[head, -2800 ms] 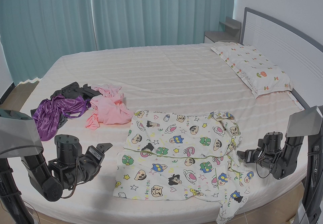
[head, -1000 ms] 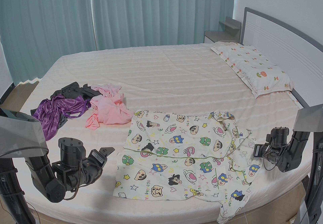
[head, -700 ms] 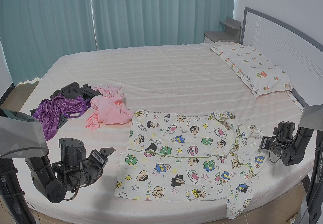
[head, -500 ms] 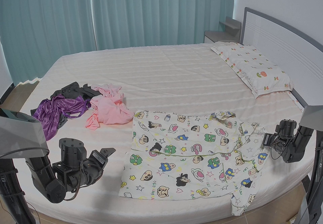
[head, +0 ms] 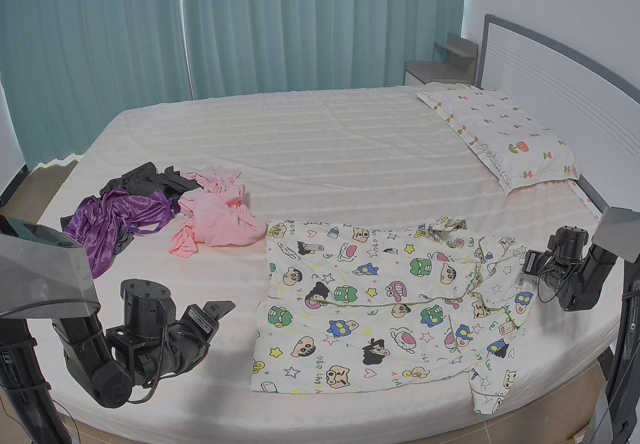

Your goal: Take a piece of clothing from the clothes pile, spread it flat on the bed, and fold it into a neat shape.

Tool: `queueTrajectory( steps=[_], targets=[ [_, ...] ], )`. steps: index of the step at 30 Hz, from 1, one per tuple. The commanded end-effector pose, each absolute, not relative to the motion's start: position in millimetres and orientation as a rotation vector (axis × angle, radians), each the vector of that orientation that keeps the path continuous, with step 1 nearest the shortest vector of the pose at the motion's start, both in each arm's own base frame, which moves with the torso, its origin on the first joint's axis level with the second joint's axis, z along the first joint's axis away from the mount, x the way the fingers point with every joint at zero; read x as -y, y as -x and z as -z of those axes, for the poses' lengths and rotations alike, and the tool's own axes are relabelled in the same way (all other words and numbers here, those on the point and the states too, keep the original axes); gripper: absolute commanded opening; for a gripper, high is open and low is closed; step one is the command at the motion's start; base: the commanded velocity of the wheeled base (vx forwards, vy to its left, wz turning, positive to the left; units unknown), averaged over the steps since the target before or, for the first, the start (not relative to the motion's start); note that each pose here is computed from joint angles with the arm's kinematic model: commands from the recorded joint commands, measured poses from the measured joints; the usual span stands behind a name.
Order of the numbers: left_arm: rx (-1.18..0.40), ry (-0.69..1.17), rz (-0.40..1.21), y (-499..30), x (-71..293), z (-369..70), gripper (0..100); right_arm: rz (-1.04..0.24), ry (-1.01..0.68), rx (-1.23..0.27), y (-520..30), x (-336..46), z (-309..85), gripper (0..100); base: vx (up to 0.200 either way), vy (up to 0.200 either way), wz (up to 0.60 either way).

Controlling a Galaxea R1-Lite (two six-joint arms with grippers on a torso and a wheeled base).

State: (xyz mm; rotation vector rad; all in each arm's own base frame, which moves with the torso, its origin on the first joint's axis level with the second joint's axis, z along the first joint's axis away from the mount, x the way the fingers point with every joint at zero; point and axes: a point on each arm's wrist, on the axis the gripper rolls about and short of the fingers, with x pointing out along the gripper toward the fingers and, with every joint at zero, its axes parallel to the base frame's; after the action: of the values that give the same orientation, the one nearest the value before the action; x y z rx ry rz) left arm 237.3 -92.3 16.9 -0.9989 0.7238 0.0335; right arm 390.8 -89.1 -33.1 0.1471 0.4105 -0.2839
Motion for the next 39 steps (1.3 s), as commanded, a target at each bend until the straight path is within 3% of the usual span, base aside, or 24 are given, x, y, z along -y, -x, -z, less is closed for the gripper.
queueTrajectory(
  steps=[1, 14, 19, 28, 39],
  targets=[
    [-0.794, 0.985, 0.014, -224.7, 97.3, -14.6, 100, 0.283, -0.153, -0.426, -384.6, 87.9, 33.3, 100, 0.0, 0.0, 0.0],
    [-0.873, 0.954, 0.086, -209.1, 106.5, -13.6, 100, 0.198, -0.303, -0.457, -318.5, 80.9, -7.2, 100, 0.0, 0.0, 0.0],
    [-0.886, 0.953, 0.091, -207.0, 108.7, -12.8, 100, 0.164, -0.319, -0.494, -289.7, 72.5, -5.0, 100, 0.0, 0.0, 0.0],
    [-0.918, 0.93, 0.11, -201.1, 114.9, -9.6, 100, 0.114, -0.348, -0.544, -258.0, 62.9, 4.6, 100, -0.2, 0.0, 0.0],
    [-0.886, 0.849, 0.103, -226.4, 145.2, 13.1, 100, 0.029, -0.4, -0.596, -236.4, 52.9, 7.5, 100, 0.0, 0.0, 0.0]
  ],
)
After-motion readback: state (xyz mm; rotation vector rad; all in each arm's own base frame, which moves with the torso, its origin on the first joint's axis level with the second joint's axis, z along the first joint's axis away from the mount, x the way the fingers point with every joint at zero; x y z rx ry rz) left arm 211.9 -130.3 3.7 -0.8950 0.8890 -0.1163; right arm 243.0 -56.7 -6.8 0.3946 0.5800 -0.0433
